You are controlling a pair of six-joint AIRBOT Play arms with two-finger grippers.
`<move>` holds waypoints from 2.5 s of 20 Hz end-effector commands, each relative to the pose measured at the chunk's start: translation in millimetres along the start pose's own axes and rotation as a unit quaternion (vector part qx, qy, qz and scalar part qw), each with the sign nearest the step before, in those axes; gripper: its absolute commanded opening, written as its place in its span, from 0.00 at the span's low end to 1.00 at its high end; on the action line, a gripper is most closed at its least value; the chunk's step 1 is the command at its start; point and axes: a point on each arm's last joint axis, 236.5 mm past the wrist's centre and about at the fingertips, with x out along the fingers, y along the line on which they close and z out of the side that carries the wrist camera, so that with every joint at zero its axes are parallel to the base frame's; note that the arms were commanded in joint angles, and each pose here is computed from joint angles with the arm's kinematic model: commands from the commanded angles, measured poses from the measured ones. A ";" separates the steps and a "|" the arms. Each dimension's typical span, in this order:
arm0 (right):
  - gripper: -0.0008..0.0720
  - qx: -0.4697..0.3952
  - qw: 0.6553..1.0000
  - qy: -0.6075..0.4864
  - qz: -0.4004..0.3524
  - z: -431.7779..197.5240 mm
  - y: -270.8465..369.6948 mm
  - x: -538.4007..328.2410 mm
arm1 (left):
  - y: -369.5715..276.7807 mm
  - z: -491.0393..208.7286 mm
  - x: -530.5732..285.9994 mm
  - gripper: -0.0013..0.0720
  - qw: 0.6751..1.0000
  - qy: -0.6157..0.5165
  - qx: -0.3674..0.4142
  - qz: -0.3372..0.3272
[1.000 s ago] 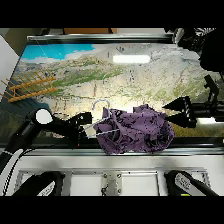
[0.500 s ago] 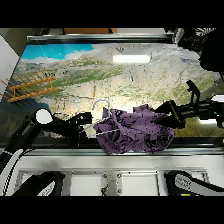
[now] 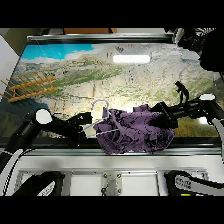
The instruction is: Fold the clothes and pants, and hang the long-sleeved shirts on hangers.
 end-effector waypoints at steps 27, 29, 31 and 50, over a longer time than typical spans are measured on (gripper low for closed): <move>0.05 0.002 1.000 -0.001 -0.010 0.4 -5.6 1.5 | 0.1 1.1 0.2 0.04 1.000 -0.002 0.000 0.000; 0.05 0.002 1.000 -0.002 -0.010 0.4 -5.8 1.5 | 0.3 1.3 0.1 0.04 1.000 -0.002 0.000 0.000; 0.04 0.002 1.000 -0.001 -0.010 0.4 -5.7 1.5 | 0.6 -0.7 0.2 0.04 1.000 0.002 0.001 0.001; 0.04 0.007 0.998 -0.063 -0.027 34.5 -8.4 -1.7 | 72.3 4.3 -74.8 0.71 0.943 -0.006 -0.289 0.162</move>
